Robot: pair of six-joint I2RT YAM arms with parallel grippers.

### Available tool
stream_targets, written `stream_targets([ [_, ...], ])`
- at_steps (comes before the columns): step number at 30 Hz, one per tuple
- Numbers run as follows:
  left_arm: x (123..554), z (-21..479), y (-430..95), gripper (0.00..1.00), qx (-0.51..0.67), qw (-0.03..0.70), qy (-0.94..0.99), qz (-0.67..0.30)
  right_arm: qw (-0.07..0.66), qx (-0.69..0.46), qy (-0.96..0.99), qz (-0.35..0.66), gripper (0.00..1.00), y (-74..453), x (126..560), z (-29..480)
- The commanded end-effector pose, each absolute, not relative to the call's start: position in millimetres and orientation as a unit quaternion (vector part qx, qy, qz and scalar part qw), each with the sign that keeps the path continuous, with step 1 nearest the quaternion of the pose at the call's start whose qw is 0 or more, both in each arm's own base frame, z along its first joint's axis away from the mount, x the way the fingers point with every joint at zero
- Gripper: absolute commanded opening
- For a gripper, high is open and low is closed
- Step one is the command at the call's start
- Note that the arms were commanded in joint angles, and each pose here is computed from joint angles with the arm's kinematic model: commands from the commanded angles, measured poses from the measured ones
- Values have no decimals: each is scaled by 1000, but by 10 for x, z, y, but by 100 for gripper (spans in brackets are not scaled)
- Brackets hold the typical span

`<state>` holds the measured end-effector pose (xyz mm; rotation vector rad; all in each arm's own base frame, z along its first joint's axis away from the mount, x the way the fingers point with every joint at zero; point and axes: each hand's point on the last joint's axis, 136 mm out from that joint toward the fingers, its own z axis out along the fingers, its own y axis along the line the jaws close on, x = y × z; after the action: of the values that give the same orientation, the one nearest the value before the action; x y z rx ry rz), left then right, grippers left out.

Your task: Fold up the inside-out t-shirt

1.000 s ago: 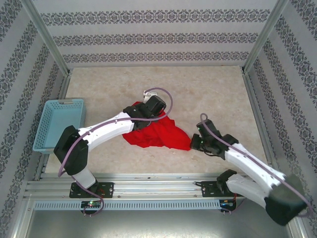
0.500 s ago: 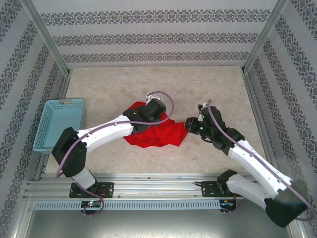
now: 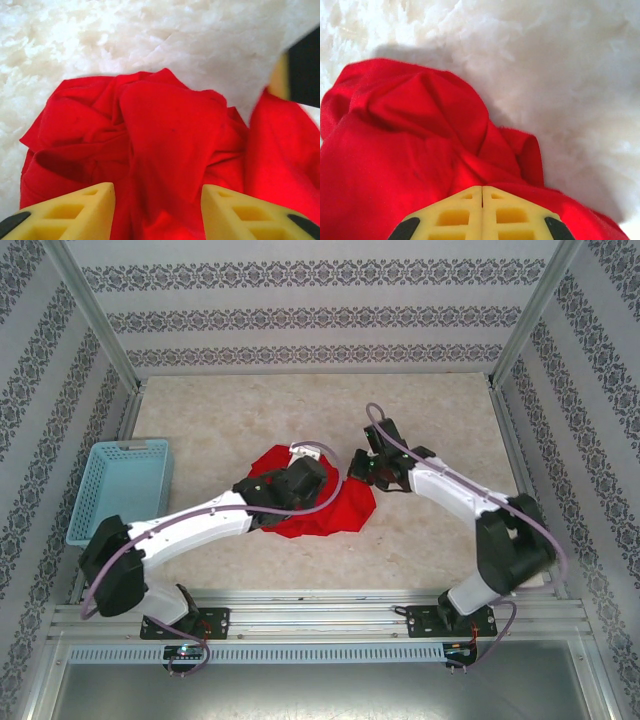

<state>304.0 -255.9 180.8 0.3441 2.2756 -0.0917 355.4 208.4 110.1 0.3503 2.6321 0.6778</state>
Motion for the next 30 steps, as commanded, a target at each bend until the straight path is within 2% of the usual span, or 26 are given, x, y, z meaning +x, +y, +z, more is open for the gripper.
stream_targets([
  [1,2925,1853,-2597,51,146,411,899,-38,190,115,943,249,10,2103,3690,1124],
  [2,2891,1831,-2650,52,153,408,899,-41,192,110,944,247,24,2089,3683,1149],
  [4,2844,1767,-2745,54,160,398,902,-53,203,94,945,239,44,2030,3615,1236],
  [6,2830,1666,-2820,55,160,386,906,-66,216,78,945,233,55,1946,3483,1312],
  [7,2835,1619,-2828,56,156,383,908,-66,222,72,945,231,56,1897,3401,1336],
  [13,2932,1512,-2780,59,134,383,913,-52,203,55,946,246,51,1804,2956,998],
  [22,3034,1328,-2658,60,104,356,927,-51,196,14,945,260,46,2081,2960,805],
  [30,3057,1163,-2584,60,89,335,937,-47,139,74,966,204,37,1805,2728,276],
])
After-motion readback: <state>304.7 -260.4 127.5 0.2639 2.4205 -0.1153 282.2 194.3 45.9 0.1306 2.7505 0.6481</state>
